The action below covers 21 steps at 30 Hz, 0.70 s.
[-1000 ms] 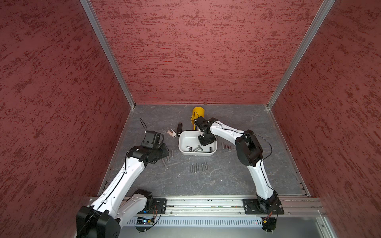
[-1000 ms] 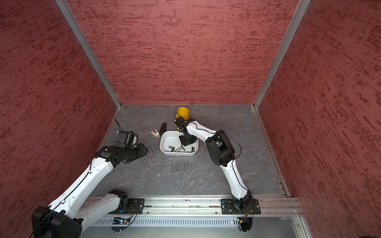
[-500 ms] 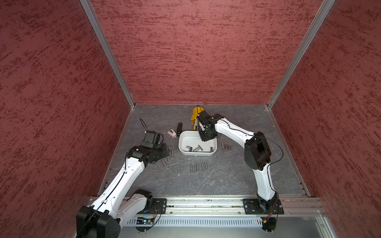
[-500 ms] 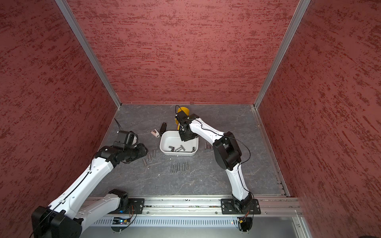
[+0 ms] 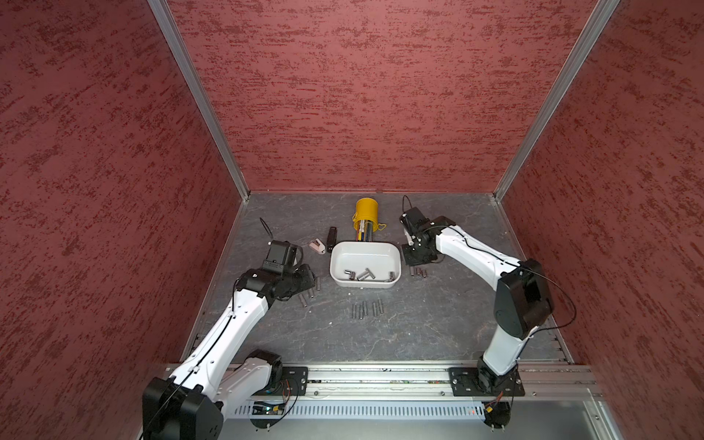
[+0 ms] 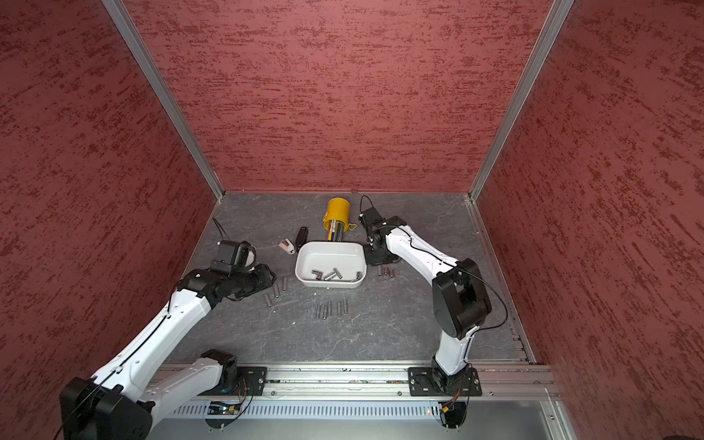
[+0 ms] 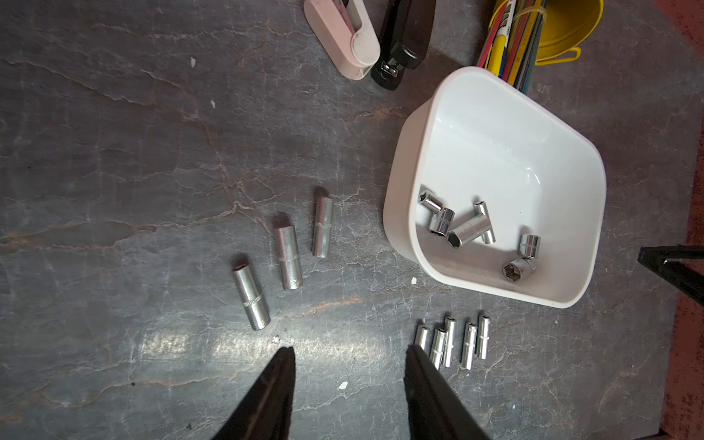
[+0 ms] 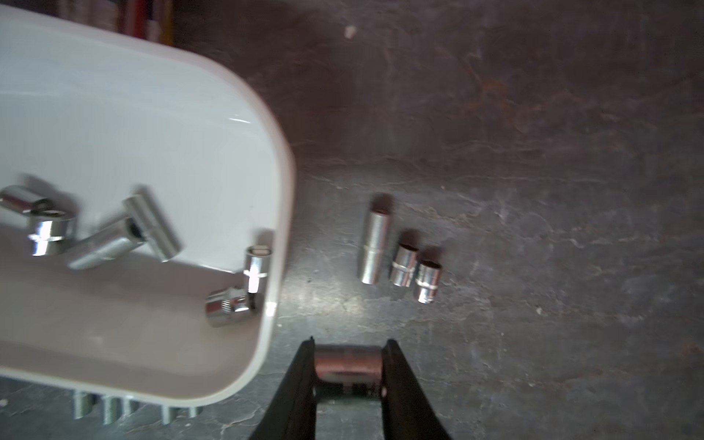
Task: Take out the socket from the storage box
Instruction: Place the socket head at the center of the board.
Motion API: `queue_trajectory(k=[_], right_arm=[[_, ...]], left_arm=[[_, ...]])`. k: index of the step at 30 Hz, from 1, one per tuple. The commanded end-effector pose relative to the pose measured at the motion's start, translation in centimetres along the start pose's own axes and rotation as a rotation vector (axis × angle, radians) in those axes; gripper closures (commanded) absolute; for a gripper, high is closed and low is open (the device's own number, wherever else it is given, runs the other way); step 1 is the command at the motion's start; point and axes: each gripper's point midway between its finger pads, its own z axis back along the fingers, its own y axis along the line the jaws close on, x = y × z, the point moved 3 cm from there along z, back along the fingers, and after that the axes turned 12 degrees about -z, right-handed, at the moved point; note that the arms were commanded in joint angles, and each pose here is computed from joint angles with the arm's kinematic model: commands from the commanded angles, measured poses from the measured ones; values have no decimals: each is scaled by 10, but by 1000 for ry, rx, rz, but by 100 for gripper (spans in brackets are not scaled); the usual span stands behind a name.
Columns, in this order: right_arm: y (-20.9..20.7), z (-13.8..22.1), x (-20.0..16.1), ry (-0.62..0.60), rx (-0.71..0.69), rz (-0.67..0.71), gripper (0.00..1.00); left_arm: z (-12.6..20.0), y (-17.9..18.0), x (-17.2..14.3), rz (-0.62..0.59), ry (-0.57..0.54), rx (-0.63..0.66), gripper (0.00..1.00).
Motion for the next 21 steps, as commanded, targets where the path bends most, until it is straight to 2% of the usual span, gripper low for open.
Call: queue_trajectory(k=[1, 8, 21], right_arm=[[-27, -4, 3, -42, -15, -108, 80], [-68, -34, -4, 14, -19, -254, 79], [-69, -61, 7, 45, -21, -263, 75]], left_arm=[[1, -3, 3, -23, -17, -18, 51], [1, -4, 2, -25, -17, -21, 51], [-1, -2, 1, -22, -16, -9, 50]])
